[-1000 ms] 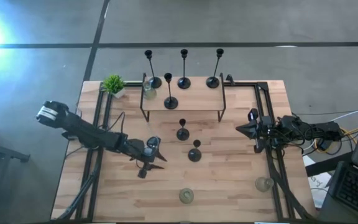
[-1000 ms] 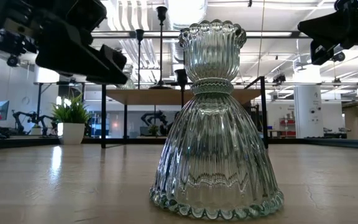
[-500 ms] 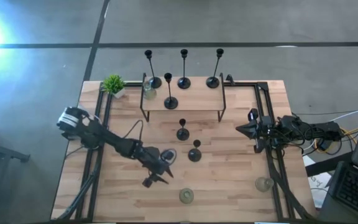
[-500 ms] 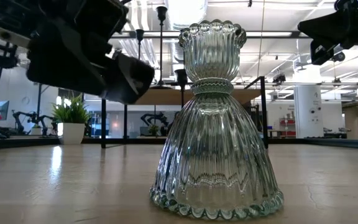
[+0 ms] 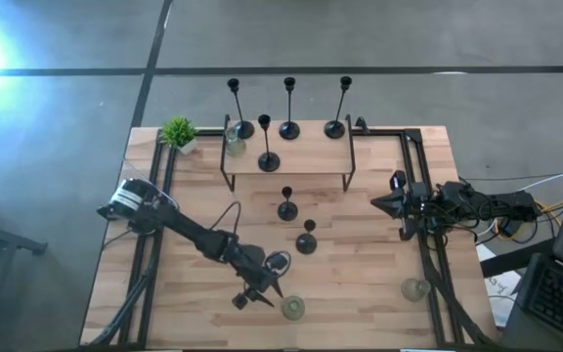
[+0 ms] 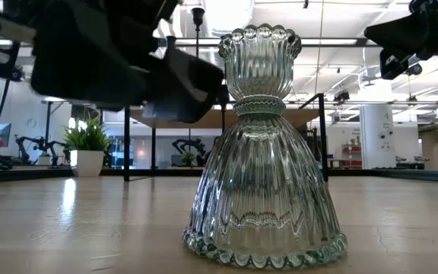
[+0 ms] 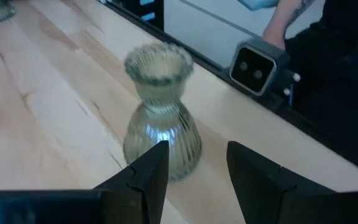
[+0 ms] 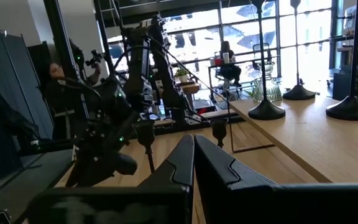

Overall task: Pick & Place candle stick holders
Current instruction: Put the green candle holder on the shelf

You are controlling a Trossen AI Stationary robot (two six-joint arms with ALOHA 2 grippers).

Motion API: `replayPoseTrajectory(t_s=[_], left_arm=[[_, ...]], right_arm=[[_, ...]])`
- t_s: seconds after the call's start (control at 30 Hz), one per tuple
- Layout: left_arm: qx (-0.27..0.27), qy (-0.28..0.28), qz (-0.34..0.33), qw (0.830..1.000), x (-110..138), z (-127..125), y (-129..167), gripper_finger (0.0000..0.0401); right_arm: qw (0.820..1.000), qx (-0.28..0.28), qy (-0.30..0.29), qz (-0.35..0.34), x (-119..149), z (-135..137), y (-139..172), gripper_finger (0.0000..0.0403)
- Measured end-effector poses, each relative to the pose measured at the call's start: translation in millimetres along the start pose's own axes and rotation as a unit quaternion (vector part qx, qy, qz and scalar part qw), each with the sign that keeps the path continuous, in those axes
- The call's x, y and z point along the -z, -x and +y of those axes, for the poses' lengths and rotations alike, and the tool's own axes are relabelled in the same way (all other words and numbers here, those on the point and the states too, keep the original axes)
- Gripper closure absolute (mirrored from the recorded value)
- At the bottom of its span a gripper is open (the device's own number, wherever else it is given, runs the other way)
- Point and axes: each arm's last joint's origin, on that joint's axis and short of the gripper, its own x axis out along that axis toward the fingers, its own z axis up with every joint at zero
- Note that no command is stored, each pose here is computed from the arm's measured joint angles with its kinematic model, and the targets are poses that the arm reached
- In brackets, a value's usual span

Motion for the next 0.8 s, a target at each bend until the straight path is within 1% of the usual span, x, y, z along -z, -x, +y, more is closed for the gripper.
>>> replayPoseTrajectory(t_s=[0.1,0.27,0.33,0.4,0.5,0.63,0.7,0.8], left_arm=[[-0.001,0.002,-0.007,1.000,-5.0,1.6,-2.0,0.0236],[-0.002,0.009,-0.006,1.000,-6.2,1.6,-1.6,0.0235],[-0.003,0.010,-0.003,1.000,-4.9,1.6,-2.3,0.0228],[-0.015,0.012,0.003,1.000,-2.5,2.5,-3.7,0.0213],[-0.039,0.013,0.005,0.999,-2.3,4.0,-3.9,0.0180],[-0.042,0.015,-0.003,0.999,-7.0,4.6,-4.8,0.0134],[-0.041,0.010,-0.005,0.999,-9.6,3.8,-5.8,0.0120],[-0.036,0.007,-0.003,0.999,-10.0,1.4,-6.8,0.0114]], right_arm=[[1.000,0.000,0.000,0.000,0.1,-0.1,0.0,0.0394],[1.000,0.001,0.000,0.003,0.7,-0.1,-0.4,0.0394],[1.000,0.001,0.000,0.005,0.9,-0.1,-0.4,0.0394],[1.000,0.001,0.000,0.005,1.0,-0.2,-0.4,0.0394],[1.000,0.001,0.000,0.005,0.9,-0.1,-0.4,0.0394],[1.000,0.001,0.000,0.005,0.9,-0.1,-0.4,0.0394],[1.000,0.001,0.000,0.005,0.9,-0.1,-0.4,0.0394],[1.000,0.001,0.000,0.005,0.9,-0.1,-0.4,0.0394]])
